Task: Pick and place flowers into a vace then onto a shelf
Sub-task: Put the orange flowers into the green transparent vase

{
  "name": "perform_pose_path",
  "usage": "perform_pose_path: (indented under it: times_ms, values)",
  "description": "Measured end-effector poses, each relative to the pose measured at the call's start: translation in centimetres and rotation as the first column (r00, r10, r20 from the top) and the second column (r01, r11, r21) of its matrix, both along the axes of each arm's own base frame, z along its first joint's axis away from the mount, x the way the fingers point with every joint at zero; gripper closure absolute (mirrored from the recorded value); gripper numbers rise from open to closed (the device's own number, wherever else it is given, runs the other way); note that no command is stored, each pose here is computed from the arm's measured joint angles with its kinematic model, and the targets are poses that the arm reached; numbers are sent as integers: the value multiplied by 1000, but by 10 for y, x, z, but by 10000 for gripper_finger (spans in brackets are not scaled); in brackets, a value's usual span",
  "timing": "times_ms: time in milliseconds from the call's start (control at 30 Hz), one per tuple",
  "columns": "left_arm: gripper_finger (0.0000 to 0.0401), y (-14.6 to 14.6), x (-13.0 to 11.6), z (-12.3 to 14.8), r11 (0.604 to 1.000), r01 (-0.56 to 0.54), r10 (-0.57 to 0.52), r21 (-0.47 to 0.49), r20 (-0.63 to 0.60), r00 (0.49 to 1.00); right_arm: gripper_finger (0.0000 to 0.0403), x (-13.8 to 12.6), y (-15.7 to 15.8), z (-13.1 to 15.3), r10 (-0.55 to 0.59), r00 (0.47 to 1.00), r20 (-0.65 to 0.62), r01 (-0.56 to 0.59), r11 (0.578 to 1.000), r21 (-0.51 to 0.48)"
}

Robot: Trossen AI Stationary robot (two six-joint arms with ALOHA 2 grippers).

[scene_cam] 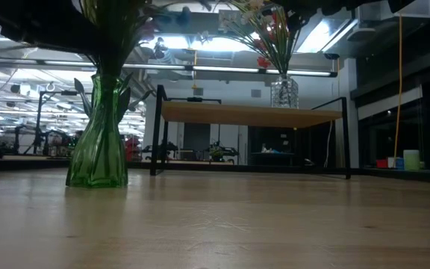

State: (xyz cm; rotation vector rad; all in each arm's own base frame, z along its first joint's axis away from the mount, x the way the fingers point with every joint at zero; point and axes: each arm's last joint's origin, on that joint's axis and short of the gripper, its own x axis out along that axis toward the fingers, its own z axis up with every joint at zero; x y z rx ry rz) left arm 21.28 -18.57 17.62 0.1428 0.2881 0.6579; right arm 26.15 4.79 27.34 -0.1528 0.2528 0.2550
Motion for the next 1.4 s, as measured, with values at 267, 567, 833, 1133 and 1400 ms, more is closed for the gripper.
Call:
perform_pose_path:
  times_ms: [267, 567, 833, 1133, 1400]
  values:
    - [262, -4, -8, 12, 998, 25, -27, 61, 30, 999, 401, 0, 0, 0, 0, 1000, 0, 0, 1000, 1]
    - [278, 0, -6, 14, 998, 17, -18, 64, 18, 1000, 401, 0, 0, 0, -1, 1000, -1, 1, 1000, 4]
    - [381, 1, -7, 12, 998, 32, -30, 51, -35, 999, 401, 0, 0, -1, -1, 1000, -12, 1, 1000, 2]
    - [389, 5, -9, 10, 1000, 18, -19, -16, -56, 998, 401, 0, 0, -1, -1, 1000, -12, 1, 1000, 2]
    - [361, 4, -11, 10, 999, 30, -28, 37, -56, 998, 401, 0, 0, -1, -1, 1000, -12, 1, 1000, 2]
